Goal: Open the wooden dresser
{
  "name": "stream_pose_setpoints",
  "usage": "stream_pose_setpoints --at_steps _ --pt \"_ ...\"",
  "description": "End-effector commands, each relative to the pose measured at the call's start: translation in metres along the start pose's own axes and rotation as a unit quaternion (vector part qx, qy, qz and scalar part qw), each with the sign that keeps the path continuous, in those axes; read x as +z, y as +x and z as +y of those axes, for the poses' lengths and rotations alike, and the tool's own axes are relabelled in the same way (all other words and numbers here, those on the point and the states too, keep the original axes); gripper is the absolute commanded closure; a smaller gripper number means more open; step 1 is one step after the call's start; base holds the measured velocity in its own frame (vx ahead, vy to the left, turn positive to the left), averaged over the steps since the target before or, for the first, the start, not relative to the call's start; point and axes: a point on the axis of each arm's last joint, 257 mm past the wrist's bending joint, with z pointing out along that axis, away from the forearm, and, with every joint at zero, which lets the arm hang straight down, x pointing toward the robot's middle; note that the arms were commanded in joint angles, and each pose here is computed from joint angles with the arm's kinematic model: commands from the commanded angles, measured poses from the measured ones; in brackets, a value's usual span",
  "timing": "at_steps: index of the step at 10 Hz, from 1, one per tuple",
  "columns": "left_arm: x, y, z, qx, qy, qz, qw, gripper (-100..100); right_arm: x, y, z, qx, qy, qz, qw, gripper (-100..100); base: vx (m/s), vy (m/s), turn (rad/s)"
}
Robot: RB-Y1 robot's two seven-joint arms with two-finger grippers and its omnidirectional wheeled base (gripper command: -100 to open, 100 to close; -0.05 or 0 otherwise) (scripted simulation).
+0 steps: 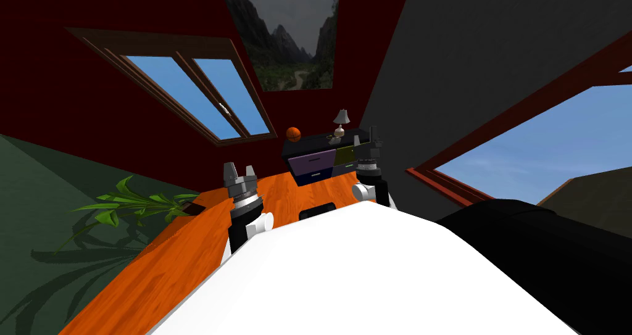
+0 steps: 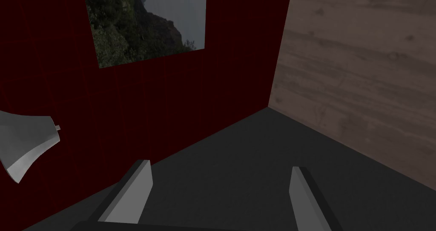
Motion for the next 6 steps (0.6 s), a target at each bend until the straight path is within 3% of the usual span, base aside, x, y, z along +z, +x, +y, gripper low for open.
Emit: stream_pose_setpoints --at_steps 1,6 --pt "0.0000 0.0000 0.0000 0.000 0.000 0.000 1.0000 0 0.0000 0.0000 0.0000 0.000 0.000 0.000 1.0000 0 0.000 0.000 0.000" --pt "0.0000 0.0000 -0.0001 0.000 0.000 0.000 1.0000 0 0.0000 0.0000 0.0001 0.000 0.000 0.000 1.0000 0 0.000 0.000 0.000"
